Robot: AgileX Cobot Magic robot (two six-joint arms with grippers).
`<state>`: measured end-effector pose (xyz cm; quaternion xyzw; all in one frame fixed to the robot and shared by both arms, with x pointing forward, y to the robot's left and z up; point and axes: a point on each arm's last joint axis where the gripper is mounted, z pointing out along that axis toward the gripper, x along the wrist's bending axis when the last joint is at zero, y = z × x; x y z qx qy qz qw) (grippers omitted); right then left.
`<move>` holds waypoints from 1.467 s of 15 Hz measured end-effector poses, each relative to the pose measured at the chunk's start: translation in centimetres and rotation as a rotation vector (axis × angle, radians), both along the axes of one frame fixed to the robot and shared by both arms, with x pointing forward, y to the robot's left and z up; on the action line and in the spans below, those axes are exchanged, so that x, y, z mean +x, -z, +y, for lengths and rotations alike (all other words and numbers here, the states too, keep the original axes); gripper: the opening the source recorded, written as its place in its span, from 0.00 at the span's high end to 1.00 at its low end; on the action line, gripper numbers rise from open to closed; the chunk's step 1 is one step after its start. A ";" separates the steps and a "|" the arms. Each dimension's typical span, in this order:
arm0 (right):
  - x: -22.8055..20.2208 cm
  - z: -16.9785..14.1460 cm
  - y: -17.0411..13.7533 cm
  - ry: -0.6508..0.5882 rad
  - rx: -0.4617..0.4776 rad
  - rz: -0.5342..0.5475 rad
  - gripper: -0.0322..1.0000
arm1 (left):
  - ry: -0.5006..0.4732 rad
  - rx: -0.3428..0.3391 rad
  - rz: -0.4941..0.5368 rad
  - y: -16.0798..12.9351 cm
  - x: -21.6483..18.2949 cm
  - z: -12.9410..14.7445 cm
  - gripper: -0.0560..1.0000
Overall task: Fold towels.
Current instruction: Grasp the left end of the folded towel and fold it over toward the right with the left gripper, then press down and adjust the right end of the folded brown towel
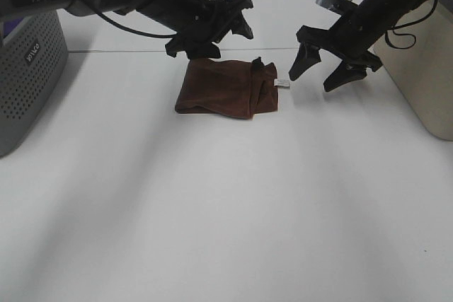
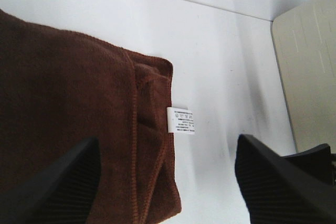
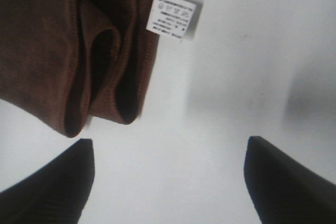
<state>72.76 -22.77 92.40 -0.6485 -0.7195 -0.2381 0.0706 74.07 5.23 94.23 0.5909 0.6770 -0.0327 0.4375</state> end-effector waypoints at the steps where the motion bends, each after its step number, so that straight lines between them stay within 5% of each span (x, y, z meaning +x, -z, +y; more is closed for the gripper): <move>1: -0.1 0.4 -0.2 -0.011 0.049 0.004 0.23 | 0.006 0.019 -0.020 -0.9 0.3 1.1 0.31; 5: -0.2 2.9 -2.2 -0.088 0.377 -0.042 0.23 | 0.003 0.117 -0.021 -3.4 1.4 6.8 0.31; 7: -0.1 4.9 -2.8 -0.124 0.453 -0.106 0.23 | 0.030 0.182 0.006 -3.1 1.2 7.7 0.31; 11: 0.2 8.8 -0.5 -0.109 0.453 -0.162 0.23 | 0.077 0.263 0.049 -2.5 0.8 8.0 0.31; 16: 1.4 9.1 4.4 -0.044 0.509 -0.113 0.23 | 0.101 0.289 0.080 -2.4 0.4 8.1 0.31; 22: 2.3 5.0 6.6 0.067 0.397 -0.056 0.23 | 0.114 0.293 0.103 -2.3 0.2 8.1 0.31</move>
